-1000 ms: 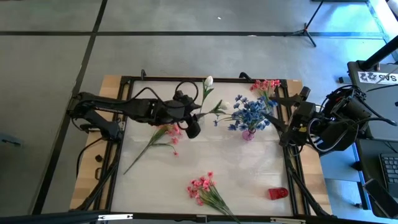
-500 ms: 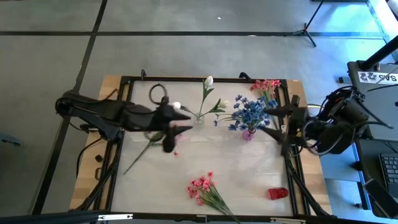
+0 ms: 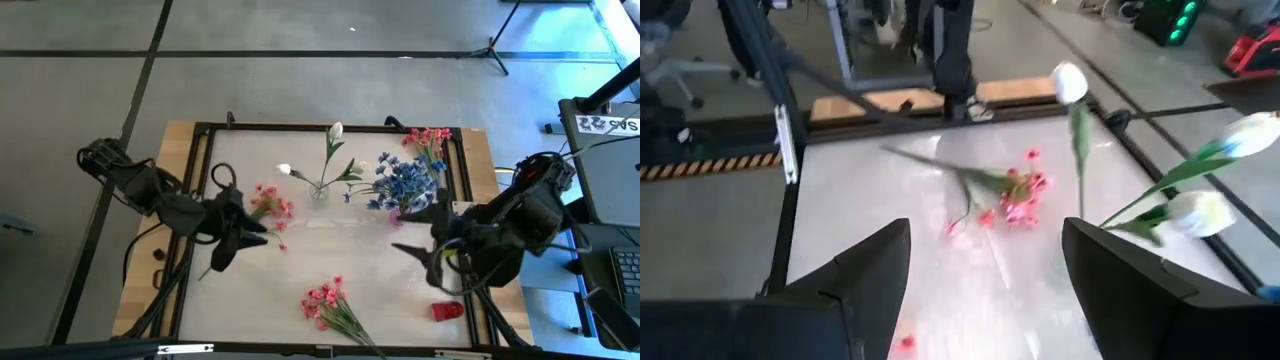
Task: Sort flowers into vase by color
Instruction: Put the bottom pink flower into the red vase
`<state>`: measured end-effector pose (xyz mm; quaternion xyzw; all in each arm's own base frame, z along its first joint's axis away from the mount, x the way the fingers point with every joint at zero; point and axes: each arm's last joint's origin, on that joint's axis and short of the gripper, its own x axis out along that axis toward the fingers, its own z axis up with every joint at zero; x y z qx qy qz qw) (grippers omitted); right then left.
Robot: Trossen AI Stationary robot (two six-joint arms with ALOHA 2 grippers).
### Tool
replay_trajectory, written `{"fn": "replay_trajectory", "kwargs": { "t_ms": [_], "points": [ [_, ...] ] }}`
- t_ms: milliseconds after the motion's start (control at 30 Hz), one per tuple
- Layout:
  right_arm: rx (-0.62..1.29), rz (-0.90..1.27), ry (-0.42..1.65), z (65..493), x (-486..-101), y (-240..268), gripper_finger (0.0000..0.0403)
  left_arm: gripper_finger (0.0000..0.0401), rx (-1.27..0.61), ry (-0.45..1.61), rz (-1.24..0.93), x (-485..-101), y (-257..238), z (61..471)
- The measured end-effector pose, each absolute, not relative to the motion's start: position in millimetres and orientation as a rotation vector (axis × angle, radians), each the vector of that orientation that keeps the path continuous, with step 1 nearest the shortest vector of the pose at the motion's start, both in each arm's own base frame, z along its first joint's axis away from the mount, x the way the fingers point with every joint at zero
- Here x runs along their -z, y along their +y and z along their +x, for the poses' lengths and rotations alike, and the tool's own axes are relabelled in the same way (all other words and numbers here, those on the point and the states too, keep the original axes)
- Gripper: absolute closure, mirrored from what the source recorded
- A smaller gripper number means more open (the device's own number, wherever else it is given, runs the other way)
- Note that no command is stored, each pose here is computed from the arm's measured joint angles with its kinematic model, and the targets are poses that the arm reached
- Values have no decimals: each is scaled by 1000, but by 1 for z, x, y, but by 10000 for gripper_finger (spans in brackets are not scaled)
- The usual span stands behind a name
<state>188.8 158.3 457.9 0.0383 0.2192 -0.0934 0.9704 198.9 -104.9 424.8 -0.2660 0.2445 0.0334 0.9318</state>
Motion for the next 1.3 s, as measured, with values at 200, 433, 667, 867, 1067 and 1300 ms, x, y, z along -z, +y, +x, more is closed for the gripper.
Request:
{"fn": "replay_trajectory", "kwargs": {
  "t_ms": [200,433,667,867,1067,1300],
  "points": [
    [100,89,555,204,-441,178,141,245,-184,627,-740,-413,-108,187],
    [10,196,683,225,-417,204,141,245,-278,737,-713,-401,-111,172],
    [55,370,863,247,-379,231,141,245,-354,772,-556,-395,-104,165],
    [154,486,1021,271,-331,258,141,245,-360,792,-503,-393,-105,160],
    [313,634,1104,287,-291,276,141,245,-324,787,-423,-394,-109,157],
    [384,671,1160,304,-247,293,141,245,-312,775,-386,-394,-111,156]
  ]
}}
